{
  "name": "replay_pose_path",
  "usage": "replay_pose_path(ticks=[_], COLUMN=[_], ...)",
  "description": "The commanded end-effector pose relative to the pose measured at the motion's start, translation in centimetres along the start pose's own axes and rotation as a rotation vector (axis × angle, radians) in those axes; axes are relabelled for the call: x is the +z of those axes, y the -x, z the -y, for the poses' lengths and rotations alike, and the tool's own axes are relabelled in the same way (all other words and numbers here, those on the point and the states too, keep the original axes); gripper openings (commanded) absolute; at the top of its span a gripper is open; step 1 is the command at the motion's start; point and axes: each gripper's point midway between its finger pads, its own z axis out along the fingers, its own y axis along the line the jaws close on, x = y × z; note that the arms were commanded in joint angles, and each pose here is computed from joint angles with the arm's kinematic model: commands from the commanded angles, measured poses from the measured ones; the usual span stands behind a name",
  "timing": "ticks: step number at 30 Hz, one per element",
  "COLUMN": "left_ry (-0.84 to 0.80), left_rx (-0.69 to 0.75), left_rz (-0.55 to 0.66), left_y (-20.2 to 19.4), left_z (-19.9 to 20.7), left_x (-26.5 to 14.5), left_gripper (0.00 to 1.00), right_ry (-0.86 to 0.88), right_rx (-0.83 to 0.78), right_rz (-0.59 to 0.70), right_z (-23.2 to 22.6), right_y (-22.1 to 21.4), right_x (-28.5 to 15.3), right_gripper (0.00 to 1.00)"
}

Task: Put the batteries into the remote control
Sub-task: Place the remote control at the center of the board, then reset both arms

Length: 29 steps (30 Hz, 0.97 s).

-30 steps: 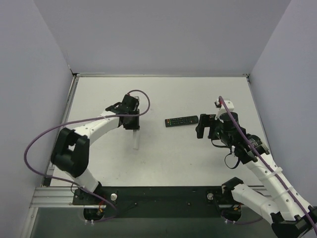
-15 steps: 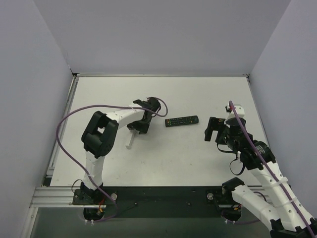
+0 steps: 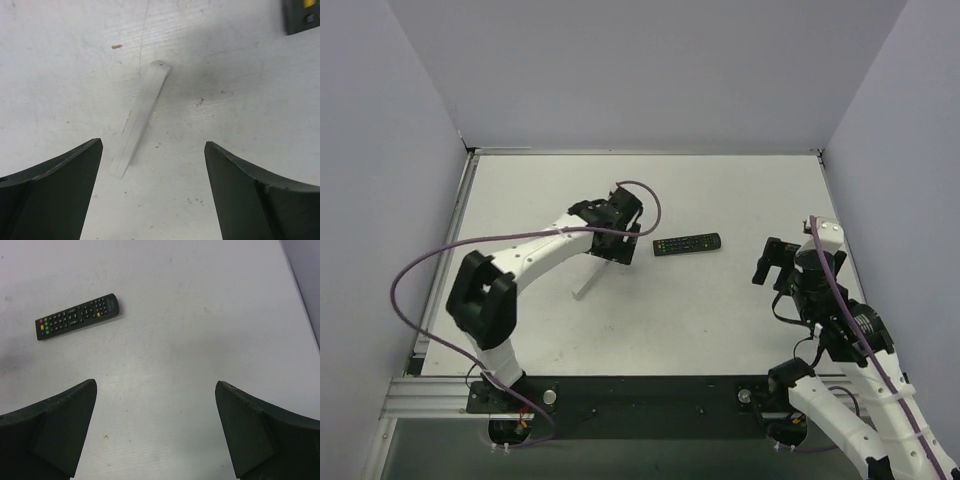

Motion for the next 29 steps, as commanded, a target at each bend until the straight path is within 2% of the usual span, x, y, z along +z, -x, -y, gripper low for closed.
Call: replay_pose_path(ticks=[1, 3, 4, 5, 6, 11, 17, 21, 29], left_ry=[-0.207, -0.303, -0.281, -0.304, -0.295, -0.138, 0.014, 0.064, 0.092], left_rx=[-0.254, -0.355, -0.415, -0.45, -0.48, -0.589, -0.728, -0.787, -0.821], left_rz=[0.263, 0.404, 0.407, 0.493, 0.546, 0.77, 1.0, 1.081, 1.122], left_y=[4.3, 5.7, 4.7, 4.9, 5.1, 2.3, -1.3, -2.9, -3.7], left_z=[-2.7, -4.5, -6.8, -8.2, -9.5, -16.4, -21.5, -23.1, -24.0], left_x=[-6.7, -10.3, -9.5, -12.0, -12.9, -17.3, -22.2, -23.5, -24.3], left_gripper=[0.94, 0.95, 0.95, 0.96, 0.96, 0.97, 0.97, 0.97, 0.97], right_ry=[-0.139, -0.145, -0.155, -0.163, -0.169, -0.203, -0.214, -0.215, -0.211], right_rx=[0.038, 0.046, 0.049, 0.06, 0.056, 0.082, 0.072, 0.066, 0.069], right_rz=[0.12, 0.172, 0.191, 0.227, 0.245, 0.342, 0.402, 0.417, 0.437], right_z=[3.4, 4.1, 4.4, 4.9, 5.2, 6.6, 7.3, 7.4, 7.4], right_y=[1.7, 2.4, 2.6, 3.0, 3.2, 4.3, 5.5, 6.0, 6.5], right_x=[-1.5, -2.4, -2.7, -3.2, -3.4, -5.0, -6.2, -6.5, -6.7], right_gripper=[1.0, 1.0, 1.0, 1.0, 1.0, 1.0, 1.0, 1.0, 1.0])
